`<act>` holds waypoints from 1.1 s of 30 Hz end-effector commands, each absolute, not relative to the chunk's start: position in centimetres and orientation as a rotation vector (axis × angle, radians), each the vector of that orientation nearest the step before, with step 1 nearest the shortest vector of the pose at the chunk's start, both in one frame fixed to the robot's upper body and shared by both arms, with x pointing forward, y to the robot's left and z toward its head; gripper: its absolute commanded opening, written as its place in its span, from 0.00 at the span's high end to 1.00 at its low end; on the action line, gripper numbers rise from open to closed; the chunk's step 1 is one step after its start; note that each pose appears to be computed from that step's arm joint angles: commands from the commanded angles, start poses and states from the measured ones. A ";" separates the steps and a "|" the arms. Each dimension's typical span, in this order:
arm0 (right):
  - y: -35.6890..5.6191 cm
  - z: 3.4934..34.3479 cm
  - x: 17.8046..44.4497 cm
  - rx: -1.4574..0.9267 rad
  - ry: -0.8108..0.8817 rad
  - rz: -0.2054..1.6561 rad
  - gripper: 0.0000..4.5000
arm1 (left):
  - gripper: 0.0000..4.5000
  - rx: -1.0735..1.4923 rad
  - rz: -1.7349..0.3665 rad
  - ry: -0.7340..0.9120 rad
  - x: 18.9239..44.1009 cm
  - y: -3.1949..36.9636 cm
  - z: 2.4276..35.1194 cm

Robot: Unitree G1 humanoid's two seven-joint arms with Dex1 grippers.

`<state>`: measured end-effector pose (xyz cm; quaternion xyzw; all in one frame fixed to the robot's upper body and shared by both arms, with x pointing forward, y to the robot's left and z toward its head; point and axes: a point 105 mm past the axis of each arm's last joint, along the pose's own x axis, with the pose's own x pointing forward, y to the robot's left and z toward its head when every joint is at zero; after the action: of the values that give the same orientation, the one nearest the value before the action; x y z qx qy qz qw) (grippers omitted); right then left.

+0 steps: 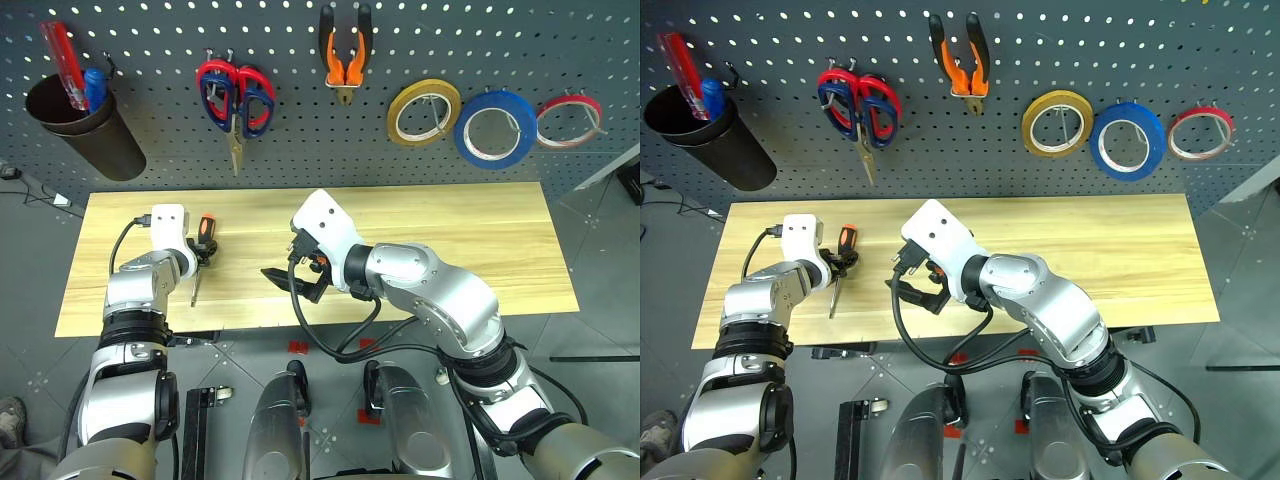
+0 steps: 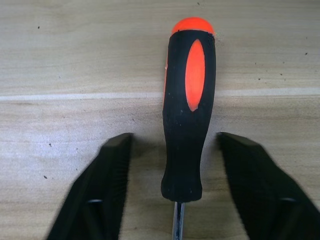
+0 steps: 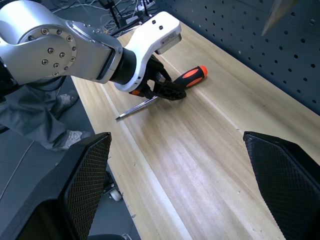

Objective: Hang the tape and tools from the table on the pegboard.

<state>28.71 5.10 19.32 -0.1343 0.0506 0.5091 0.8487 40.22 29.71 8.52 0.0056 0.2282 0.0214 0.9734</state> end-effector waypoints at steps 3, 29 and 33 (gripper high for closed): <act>4.8 19.6 28.7 -0.288 0.063 1.066 0.00 | 0.80 0.026 0.034 0.470 39.8 30.0 7.6; 0.2 21.3 27.1 -0.352 -0.259 1.229 0.00 | 0.87 0.517 0.108 -0.291 29.3 24.5 20.0; 0.0 21.5 27.4 -0.345 -0.272 1.235 0.00 | 0.87 0.627 0.174 -0.457 27.4 23.8 24.0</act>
<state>28.00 -0.07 19.98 -0.1648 -0.0911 0.5644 0.8037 29.01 24.12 20.47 0.2753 -0.1531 0.0599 0.9472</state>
